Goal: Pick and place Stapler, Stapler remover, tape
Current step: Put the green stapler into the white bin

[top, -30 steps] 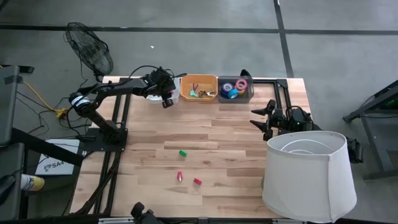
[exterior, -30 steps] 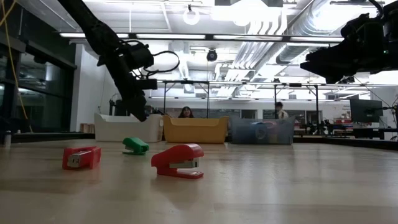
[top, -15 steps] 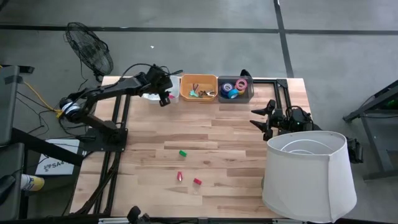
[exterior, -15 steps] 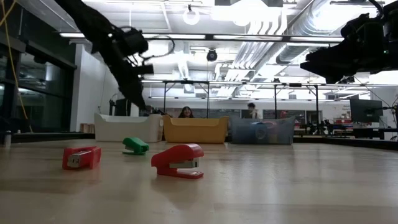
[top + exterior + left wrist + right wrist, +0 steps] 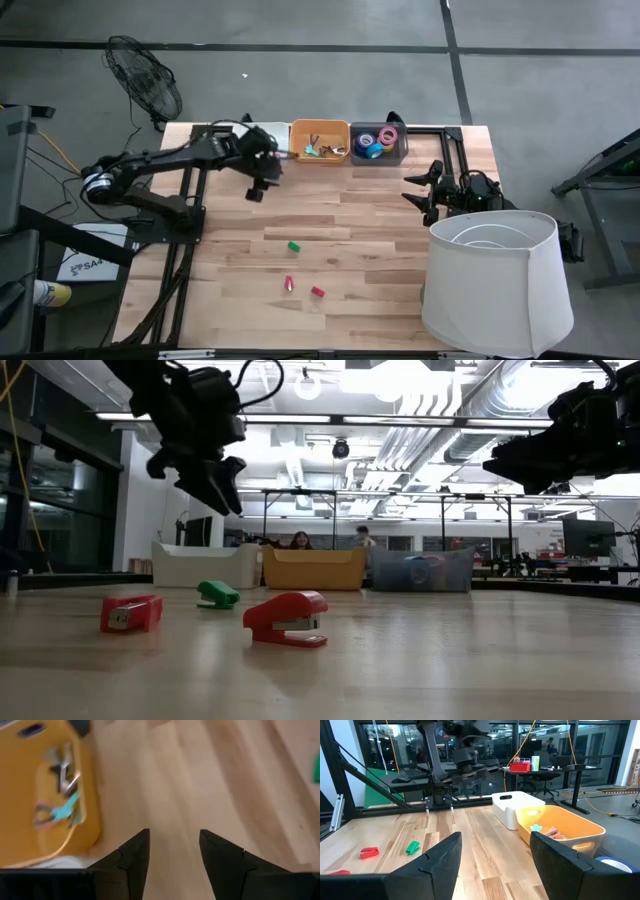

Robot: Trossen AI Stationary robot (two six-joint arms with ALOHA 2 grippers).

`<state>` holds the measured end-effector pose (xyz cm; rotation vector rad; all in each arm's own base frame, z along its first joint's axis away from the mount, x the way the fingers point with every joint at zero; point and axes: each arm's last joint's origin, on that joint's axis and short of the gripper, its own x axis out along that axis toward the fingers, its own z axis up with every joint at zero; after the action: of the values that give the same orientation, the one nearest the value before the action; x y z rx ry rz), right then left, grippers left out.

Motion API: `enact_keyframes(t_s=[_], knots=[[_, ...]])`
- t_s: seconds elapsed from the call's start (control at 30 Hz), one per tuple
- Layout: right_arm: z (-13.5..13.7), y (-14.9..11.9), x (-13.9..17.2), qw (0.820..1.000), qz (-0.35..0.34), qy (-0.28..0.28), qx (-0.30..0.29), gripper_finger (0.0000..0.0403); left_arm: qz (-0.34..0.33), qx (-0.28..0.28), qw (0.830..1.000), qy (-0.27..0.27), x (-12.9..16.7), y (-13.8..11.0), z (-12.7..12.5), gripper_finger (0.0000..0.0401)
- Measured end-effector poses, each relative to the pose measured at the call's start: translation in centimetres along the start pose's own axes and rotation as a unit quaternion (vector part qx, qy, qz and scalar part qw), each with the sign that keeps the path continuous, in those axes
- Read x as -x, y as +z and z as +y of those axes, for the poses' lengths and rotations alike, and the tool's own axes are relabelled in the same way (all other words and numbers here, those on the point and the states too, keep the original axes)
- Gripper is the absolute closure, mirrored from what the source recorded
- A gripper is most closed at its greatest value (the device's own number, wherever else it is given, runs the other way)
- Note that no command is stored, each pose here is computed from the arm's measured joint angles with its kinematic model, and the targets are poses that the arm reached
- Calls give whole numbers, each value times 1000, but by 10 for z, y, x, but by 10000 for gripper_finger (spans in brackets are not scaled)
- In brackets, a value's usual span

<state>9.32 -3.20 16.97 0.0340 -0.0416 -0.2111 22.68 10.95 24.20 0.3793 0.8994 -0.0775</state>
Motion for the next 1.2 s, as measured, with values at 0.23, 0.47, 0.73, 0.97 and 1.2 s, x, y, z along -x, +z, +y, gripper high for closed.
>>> enact_keyframes(t_s=[0.23,0.47,0.73,0.97,1.2], knots=[[0,0,0,1000,0,0,0,176,-16,-65,997,-32,-6,26,-33,233],[0,0,0,1000,0,0,0,176,-14,-119,992,-51,-22,45,-64,216],[0,0,0,1000,0,0,0,176,18,-151,983,-106,-56,52,-98,151],[0,0,0,1000,0,0,0,176,1,-135,980,-145,-73,61,-121,146],[0,0,0,1000,0,0,0,176,13,-104,981,-160,-85,63,-136,146]])
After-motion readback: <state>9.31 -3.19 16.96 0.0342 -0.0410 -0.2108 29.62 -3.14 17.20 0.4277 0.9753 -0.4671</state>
